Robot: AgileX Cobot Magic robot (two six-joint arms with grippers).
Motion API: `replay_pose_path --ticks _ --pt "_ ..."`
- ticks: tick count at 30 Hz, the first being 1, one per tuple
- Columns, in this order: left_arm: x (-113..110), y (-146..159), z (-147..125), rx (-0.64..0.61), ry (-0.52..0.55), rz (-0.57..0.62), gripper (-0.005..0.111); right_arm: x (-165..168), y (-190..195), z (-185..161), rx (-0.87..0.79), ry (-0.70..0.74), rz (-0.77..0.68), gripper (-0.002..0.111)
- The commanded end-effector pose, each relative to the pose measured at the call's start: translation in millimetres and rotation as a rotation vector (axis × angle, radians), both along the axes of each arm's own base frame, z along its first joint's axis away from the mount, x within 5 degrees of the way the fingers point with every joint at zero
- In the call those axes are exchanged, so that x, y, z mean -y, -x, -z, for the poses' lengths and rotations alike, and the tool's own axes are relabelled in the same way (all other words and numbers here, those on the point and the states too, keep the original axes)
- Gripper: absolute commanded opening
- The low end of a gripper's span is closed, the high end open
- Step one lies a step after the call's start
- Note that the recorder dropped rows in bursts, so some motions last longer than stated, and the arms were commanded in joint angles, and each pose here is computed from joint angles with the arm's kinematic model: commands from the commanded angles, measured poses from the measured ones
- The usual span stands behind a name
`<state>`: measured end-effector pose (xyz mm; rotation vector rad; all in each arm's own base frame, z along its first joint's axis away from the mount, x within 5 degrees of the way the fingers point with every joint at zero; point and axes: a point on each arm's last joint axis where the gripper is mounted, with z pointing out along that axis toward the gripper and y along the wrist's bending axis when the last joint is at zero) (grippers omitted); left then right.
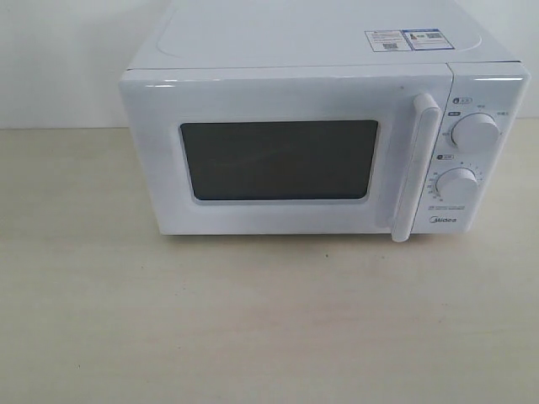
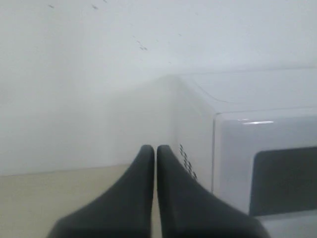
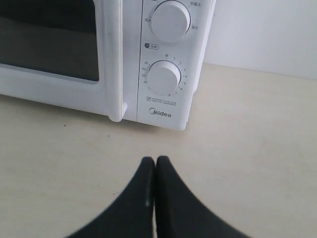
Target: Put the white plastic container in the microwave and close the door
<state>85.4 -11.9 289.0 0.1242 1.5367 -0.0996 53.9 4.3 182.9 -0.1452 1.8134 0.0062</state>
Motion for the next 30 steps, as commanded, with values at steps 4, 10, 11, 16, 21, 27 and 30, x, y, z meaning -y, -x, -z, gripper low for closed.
replay_pose_path --ticks 4,10,11,16,21,27,30 --pt "-15 33 55 0.1 0.046 -0.115 0.004 0 0 -1 0.011 0.006 0.002 0.0" --pt "-10 32 55 0.102 0.041 -0.054 0.004 0 0 -1 0.012 0.003 0.003 0.0" --pt "-9 33 54 0.104 0.04 -0.045 0.004 0 0 -1 0.012 0.003 0.003 0.0" --pt "-8 33 54 0.111 0.041 -0.039 0.004 0 0 -1 0.012 0.004 0.002 0.0" --pt "-3 34 53 0.119 0.046 0.02 0.004 0 0 -1 0.012 0.002 0.003 0.0" --pt "1 34 57 0.057 0.211 0.079 0.004 0 0 -1 0.012 0.002 0.003 0.0" --pt "0 34 59 0.037 0.212 0.063 0.004 0 0 -1 0.012 0.002 0.003 0.0"
